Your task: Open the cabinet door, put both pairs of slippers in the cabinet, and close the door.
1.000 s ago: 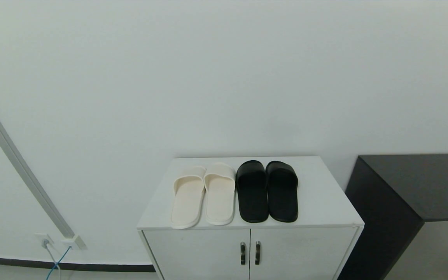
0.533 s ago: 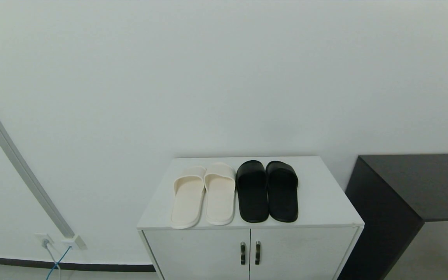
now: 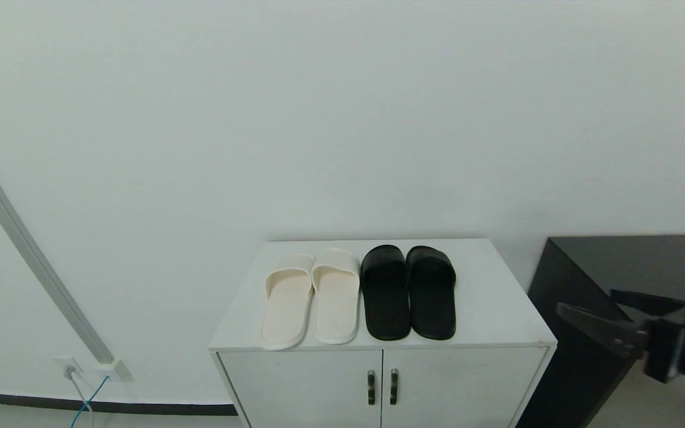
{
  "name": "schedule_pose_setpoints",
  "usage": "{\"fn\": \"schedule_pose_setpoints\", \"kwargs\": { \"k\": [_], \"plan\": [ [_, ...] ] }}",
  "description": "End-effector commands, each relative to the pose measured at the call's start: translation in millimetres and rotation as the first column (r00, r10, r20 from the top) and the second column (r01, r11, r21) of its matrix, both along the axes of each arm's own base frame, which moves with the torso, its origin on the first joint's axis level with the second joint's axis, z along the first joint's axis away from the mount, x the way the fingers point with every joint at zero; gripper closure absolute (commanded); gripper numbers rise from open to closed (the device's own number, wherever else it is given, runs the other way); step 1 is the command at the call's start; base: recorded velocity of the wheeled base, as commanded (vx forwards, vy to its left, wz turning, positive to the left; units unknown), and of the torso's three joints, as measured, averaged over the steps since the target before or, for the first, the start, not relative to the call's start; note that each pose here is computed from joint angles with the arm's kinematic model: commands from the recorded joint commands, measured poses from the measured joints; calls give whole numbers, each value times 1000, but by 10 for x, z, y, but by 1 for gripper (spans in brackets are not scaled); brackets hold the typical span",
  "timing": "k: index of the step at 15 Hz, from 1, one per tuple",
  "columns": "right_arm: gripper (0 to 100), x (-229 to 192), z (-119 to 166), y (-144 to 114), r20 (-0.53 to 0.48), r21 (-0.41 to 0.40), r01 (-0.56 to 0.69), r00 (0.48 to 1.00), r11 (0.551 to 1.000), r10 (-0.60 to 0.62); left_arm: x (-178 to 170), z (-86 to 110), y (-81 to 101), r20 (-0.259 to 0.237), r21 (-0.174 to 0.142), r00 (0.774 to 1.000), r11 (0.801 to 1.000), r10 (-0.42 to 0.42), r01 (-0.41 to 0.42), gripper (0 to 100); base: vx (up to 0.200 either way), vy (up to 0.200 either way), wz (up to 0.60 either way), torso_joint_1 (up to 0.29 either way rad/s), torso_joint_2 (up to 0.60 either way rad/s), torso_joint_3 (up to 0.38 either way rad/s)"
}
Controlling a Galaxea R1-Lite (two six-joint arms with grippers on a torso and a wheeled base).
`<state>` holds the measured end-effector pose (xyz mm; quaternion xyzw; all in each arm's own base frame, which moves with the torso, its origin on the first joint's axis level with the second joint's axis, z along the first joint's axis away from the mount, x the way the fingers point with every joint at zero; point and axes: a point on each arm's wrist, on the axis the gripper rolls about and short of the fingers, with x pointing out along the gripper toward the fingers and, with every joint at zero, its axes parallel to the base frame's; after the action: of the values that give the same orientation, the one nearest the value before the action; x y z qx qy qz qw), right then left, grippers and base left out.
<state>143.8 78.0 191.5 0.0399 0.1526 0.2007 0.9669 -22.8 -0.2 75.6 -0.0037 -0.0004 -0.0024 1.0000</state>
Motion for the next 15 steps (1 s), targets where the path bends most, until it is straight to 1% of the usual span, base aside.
{"fn": "schedule_pose_setpoints", "kwargs": {
  "k": [1,3,4,5,6,7,9,10,11,13,15],
  "plan": [
    [0,317,-20,540,-67,-10,-52,996,999,52,0,1,0,1,0,1000,1000,0,0,100,0,0,0,0,0,0],
    [0,455,-73,854,-88,-28,-28,996,999,26,0,1,0,1,0,1000,1000,0,0,100,0,0,0,0,0,0],
    [0,495,-104,942,-97,-35,-19,995,999,15,0,1,0,1,0,1000,1000,0,0,100,0,0,0,0,0,0],
    [0,580,-171,1122,-115,-40,-4,993,999,0,-1,5,0,2,0,1000,1000,0,0,100,0,0,0,0,0,0],
    [0,620,-215,1204,-122,-46,9,992,999,-15,-1,5,0,2,0,1000,1000,0,0,100,0,0,0,0,0,0],
    [0,681,-292,1355,-126,-64,39,991,997,-47,0,-1,0,-1,1,1000,1000,-1,1,100,0,0,0,0,0,0],
    [0,832,-423,1546,-124,-89,95,987,991,-106,0,4,0,-1,0,1000,1000,-1,1,100,0,0,0,0,0,0],
    [0,845,-436,1558,-124,-92,101,986,991,-112,0,-1,0,-1,0,1000,1000,-1,1,100,0,0,0,0,0,0],
    [0,1032,-607,1727,-111,-110,196,972,974,-208,-1,3,0,1,0,1000,1000,-1,1,100,0,0,0,0,0,0],
    [0,1171,-760,1862,-89,-122,249,961,961,-260,-1,3,0,1,0,1000,1000,-1,1,100,0,0,0,0,0,0],
    [0,1325,-872,1998,-52,-114,300,950,947,-307,-1,3,0,1,0,1000,1000,-1,1,100,0,0,0,0,0,0]
  ]
}}
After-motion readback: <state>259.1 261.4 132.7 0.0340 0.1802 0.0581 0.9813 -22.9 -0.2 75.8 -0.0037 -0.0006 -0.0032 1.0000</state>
